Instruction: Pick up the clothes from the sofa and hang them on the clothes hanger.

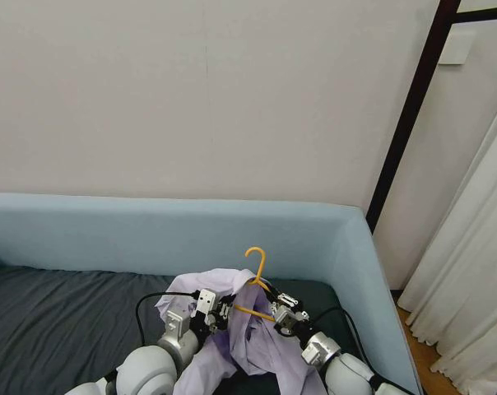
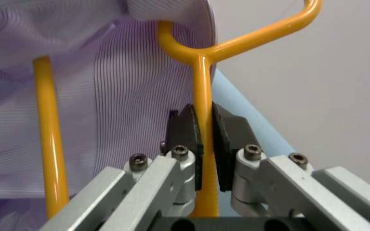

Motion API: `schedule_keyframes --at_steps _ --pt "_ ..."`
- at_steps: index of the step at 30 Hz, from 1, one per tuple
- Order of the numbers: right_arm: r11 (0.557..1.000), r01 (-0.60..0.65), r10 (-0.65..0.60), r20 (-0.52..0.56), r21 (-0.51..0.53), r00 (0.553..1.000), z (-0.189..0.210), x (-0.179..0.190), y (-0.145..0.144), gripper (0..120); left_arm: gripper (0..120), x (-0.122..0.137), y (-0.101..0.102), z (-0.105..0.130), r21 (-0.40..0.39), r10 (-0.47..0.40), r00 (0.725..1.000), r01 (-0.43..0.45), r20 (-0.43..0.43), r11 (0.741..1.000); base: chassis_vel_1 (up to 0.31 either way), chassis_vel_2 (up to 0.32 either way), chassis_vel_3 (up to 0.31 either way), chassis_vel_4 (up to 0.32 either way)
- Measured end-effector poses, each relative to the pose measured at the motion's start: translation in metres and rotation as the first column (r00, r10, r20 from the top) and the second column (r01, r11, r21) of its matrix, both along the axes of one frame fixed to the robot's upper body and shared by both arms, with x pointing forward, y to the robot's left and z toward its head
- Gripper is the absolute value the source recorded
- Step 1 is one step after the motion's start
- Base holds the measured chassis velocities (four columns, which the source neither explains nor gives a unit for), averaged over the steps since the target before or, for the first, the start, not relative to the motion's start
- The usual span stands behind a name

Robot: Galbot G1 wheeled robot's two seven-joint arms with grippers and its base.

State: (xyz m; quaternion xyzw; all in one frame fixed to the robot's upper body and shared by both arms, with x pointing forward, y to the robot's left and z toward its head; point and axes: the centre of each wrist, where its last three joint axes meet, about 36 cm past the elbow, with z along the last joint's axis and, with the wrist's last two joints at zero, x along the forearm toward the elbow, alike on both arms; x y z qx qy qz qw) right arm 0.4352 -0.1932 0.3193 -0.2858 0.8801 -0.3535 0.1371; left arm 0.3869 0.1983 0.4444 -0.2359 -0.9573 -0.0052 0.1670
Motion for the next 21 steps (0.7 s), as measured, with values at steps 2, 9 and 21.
schedule_keyframes --at_steps 2,9,21 --pt "1.000 -0.016 0.017 0.027 -0.020 0.999 0.000 0.000 0.000 5 12 -0.001 -0.005 0.000 -0.010 -0.007 1.000 0.007 -0.003 1.000 0.000 0.000 0.000 0.000" --pt "0.999 0.001 0.001 0.052 -0.036 0.999 0.000 0.006 -0.003 5 37 -0.011 -0.003 0.002 0.003 -0.038 0.999 0.038 -0.013 0.999 0.000 0.000 0.000 0.000" --pt "0.998 0.063 -0.062 0.059 -0.011 0.996 -0.001 0.012 -0.022 5 84 -0.026 0.036 0.013 0.094 -0.040 0.993 0.029 0.109 0.995 0.000 0.000 0.000 0.000"
